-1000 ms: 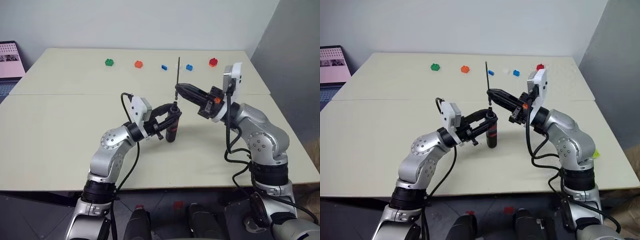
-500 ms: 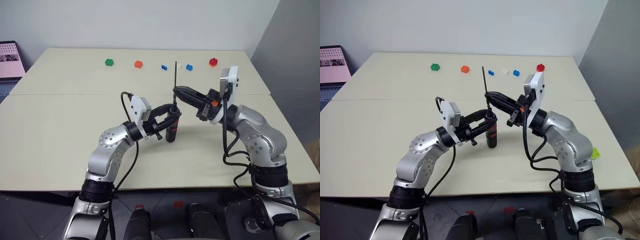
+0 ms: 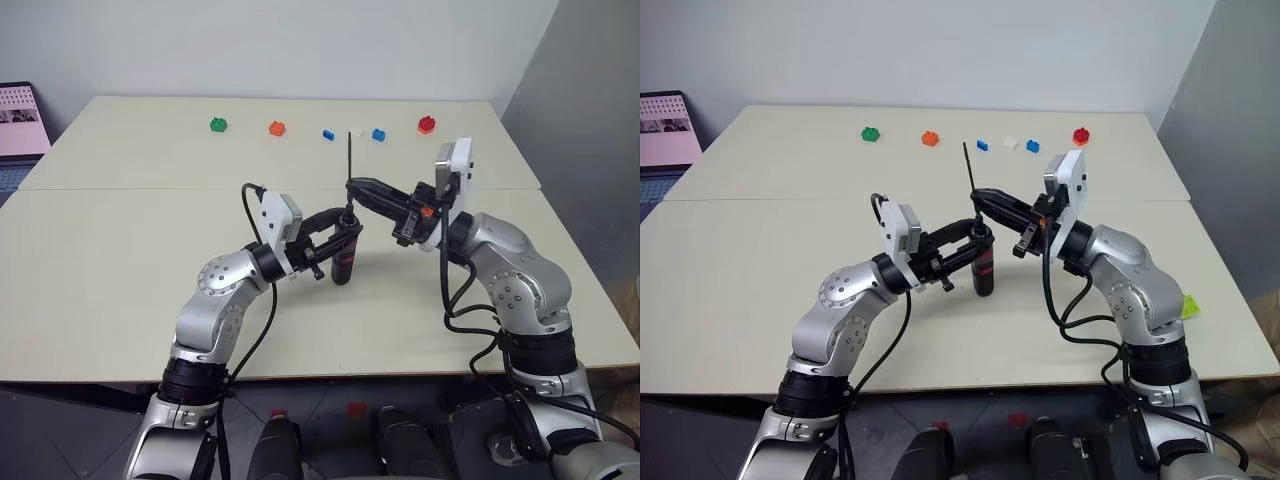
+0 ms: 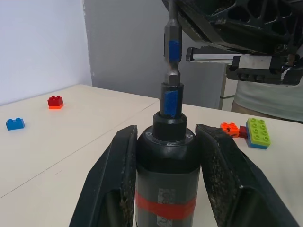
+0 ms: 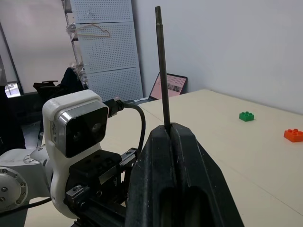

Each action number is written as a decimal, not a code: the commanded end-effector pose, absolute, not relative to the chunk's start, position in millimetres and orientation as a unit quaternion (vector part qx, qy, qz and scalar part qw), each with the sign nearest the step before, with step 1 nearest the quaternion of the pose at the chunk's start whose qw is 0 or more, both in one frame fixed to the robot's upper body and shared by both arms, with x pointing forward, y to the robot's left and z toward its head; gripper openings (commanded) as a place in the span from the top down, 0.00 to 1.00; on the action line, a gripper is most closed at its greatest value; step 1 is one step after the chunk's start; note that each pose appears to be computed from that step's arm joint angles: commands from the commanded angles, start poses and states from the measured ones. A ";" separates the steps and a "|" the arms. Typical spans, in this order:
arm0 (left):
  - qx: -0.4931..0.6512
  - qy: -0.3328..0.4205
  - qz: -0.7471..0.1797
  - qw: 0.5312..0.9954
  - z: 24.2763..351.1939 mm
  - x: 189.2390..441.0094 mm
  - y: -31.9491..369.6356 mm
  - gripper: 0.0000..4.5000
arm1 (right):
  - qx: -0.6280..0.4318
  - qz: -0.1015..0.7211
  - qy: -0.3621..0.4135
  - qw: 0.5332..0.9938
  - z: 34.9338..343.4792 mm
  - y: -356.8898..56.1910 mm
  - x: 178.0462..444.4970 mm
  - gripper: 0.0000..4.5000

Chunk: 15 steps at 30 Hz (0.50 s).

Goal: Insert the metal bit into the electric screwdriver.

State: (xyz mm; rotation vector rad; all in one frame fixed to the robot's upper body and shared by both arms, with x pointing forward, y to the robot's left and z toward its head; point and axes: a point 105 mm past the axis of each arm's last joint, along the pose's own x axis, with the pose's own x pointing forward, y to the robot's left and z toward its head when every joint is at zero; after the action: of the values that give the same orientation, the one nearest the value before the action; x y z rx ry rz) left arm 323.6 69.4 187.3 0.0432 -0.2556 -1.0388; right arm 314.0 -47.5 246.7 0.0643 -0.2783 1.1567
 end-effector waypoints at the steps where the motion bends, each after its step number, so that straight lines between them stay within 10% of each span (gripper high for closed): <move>1: 0.026 -0.134 -0.500 0.855 195.6 322.6 68.0 0.65 | 0.010 0.549 -0.142 0.823 247.4 -48.0 310.4 1.00; 15: 0.029 -0.133 -0.504 0.853 195.9 323.1 68.1 0.65 | -0.015 0.563 -0.119 0.817 234.8 -49.5 308.3 1.00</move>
State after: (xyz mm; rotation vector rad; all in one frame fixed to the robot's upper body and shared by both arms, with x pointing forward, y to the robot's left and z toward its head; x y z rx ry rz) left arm 323.4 69.5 187.3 0.0494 -0.2532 -1.0471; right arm 311.9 -53.3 237.7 -0.0200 -0.2794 1.1634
